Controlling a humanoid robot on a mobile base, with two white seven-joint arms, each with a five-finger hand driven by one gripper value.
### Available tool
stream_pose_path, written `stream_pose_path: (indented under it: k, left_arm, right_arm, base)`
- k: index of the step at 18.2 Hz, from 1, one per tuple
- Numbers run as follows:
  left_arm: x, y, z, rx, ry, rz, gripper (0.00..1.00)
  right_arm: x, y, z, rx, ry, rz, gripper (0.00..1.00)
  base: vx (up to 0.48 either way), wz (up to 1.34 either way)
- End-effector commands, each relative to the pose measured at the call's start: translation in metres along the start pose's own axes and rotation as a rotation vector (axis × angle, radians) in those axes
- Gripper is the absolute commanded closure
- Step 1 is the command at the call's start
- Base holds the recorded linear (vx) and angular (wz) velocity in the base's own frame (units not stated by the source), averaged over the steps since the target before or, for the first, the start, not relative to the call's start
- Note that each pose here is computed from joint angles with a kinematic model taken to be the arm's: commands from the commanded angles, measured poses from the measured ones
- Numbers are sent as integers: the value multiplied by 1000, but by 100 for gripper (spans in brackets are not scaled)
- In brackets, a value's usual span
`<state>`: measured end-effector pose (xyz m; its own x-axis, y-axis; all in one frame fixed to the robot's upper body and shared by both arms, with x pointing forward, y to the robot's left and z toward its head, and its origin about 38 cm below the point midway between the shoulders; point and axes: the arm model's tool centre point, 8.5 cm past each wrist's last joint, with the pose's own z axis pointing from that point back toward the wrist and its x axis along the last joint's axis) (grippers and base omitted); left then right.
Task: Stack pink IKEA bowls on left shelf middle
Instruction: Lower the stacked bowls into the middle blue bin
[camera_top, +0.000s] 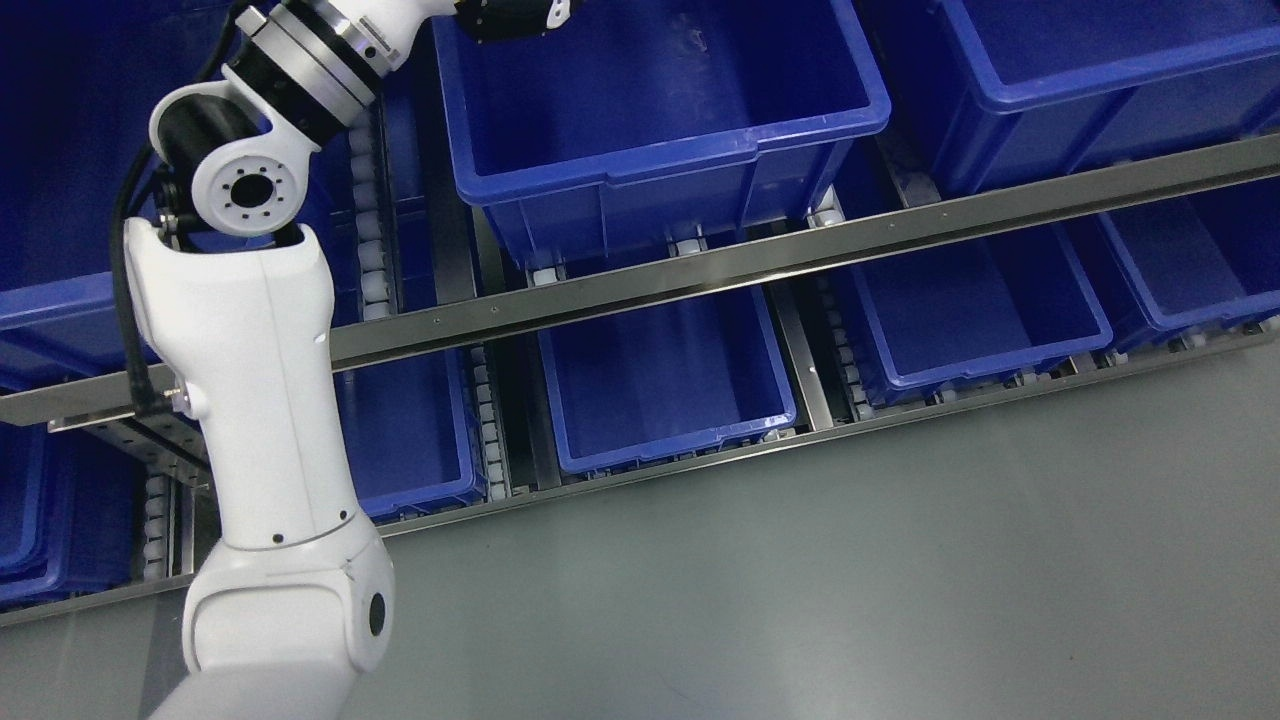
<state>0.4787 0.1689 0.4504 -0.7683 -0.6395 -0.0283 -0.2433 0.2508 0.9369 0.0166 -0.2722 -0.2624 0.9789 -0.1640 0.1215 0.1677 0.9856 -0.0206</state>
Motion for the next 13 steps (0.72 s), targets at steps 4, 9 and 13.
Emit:
stream_pose_path:
  k: [4, 9, 13]
  left_arm:
    - [-66, -59, -12, -244, 121, 153, 96]
    - [-76, -68, 4, -356, 154, 166, 95]
    - [-82, -74, 10, -378, 171, 172, 92]
  right_arm:
    - [2, -11, 1, -17, -2, 3, 0]
    - [2, -11, 1, -17, -2, 3, 0]
    - [2, -11, 1, -17, -2, 3, 0]
  base:
    - [141, -75]
    - [100, -98]
    - [42, -30]
